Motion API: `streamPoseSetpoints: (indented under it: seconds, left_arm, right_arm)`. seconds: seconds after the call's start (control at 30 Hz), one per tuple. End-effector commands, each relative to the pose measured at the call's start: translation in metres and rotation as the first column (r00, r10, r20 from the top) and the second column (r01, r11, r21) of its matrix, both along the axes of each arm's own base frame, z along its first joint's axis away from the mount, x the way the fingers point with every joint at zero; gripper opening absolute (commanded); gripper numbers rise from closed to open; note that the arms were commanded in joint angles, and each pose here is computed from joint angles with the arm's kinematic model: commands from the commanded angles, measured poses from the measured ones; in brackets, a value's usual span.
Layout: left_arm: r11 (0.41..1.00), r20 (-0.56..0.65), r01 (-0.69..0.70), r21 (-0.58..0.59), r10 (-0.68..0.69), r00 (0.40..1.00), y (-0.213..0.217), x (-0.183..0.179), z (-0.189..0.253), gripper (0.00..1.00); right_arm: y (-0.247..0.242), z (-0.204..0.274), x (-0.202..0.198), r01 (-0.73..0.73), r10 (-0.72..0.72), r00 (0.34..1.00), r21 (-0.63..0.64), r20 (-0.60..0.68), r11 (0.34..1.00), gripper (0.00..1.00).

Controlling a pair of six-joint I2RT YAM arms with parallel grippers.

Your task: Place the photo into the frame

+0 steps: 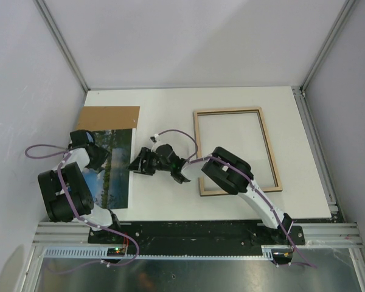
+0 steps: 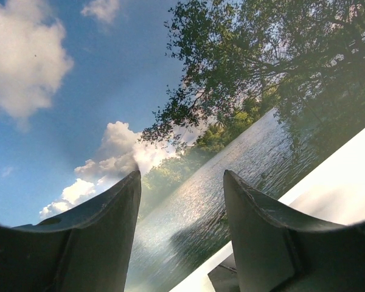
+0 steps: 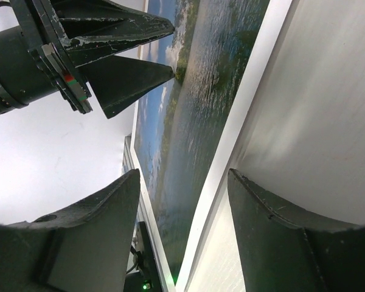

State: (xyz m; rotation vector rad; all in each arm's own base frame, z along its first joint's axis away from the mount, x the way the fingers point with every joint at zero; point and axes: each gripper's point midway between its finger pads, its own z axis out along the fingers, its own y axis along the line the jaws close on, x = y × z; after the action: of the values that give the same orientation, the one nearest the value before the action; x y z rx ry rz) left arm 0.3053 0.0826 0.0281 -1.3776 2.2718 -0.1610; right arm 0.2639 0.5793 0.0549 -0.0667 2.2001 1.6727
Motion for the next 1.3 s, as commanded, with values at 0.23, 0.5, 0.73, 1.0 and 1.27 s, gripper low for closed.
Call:
streamPoseSetpoints:
  seconds: [0.23,0.5,0.73,1.0,1.27]
  left_arm:
    - [1.000,0.027,0.027,0.001,-0.027,0.999,0.002,0.009,0.006,0.62]
    - [0.999,0.030,0.033,0.002,-0.033,0.999,0.003,0.009,0.007,0.61]
    - [0.999,0.047,0.046,0.002,-0.046,0.998,0.001,0.011,0.011,0.61]
    - [0.995,0.147,0.094,0.040,-0.099,0.984,-0.003,0.020,0.045,0.69]
    - [0.974,0.287,0.204,0.095,-0.224,0.932,-0.025,0.034,0.095,0.77]
  right_arm:
    - [0.013,-0.009,-0.004,-0.032,0.032,0.999,-0.002,-0.005,0.999,0.64]
    - [0.016,-0.016,-0.007,-0.042,0.042,0.999,-0.014,-0.011,0.999,0.57]
    - [0.011,-0.019,-0.004,-0.036,0.036,0.999,-0.021,-0.009,0.999,0.25]
    - [0.006,0.002,0.008,-0.034,0.034,0.998,-0.012,0.050,0.999,0.00]
    - [-0.018,0.043,0.025,-0.007,0.018,0.988,-0.070,0.153,0.998,0.00]
